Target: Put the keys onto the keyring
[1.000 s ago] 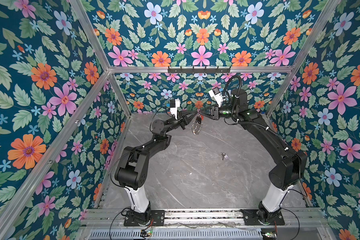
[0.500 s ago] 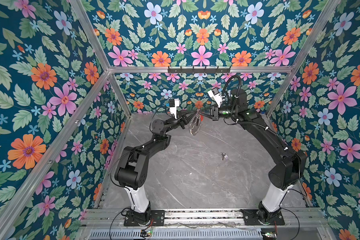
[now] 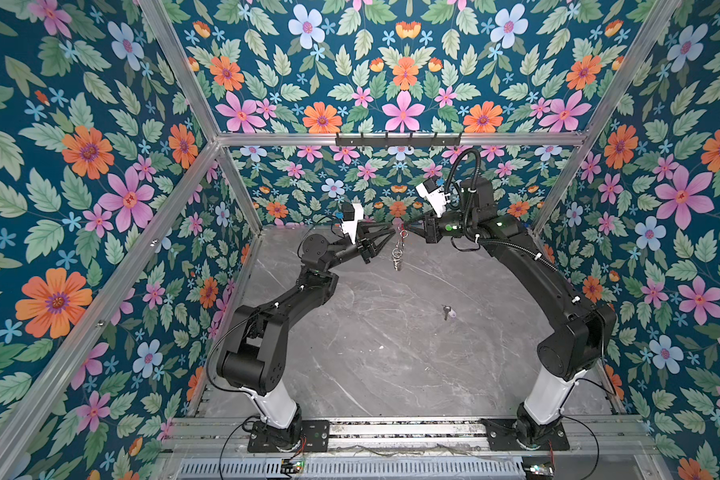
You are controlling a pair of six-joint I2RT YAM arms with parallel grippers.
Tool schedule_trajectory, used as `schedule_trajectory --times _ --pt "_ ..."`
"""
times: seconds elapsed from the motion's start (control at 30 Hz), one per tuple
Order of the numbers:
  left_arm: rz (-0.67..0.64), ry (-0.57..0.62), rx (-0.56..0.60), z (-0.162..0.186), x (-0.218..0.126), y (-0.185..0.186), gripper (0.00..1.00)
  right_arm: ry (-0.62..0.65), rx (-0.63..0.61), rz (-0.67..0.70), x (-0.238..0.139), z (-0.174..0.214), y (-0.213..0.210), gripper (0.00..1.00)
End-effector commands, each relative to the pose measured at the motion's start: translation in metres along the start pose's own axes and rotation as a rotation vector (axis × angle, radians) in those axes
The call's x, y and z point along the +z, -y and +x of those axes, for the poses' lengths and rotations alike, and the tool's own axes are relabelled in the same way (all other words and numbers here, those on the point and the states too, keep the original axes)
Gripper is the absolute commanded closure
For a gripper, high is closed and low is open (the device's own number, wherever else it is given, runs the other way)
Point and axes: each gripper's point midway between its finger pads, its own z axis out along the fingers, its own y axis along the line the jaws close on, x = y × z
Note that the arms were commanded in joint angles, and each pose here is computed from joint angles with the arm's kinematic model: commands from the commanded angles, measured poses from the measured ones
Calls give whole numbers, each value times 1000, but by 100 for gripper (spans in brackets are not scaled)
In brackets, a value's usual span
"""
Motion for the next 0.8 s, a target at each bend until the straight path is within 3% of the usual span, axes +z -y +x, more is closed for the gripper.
schedule_trajectory --times 0.0,0.1,0.2,0.47,0.77 --pt "-45 -164 128 33 -4 -11 66 -93 -174 108 4 18 9 100" --pt "-22 -268 180 46 -5 -10 67 -187 -326 191 10 33 14 100" --pt "2 -342 204 54 -6 -10 69 -230 -386 207 11 38 13 100" --pt "82 -376 205 58 -3 -3 78 -254 -417 148 15 50 -3 100" --pt "128 -372 172 58 3 1 79 -242 -409 128 20 51 -9 100"
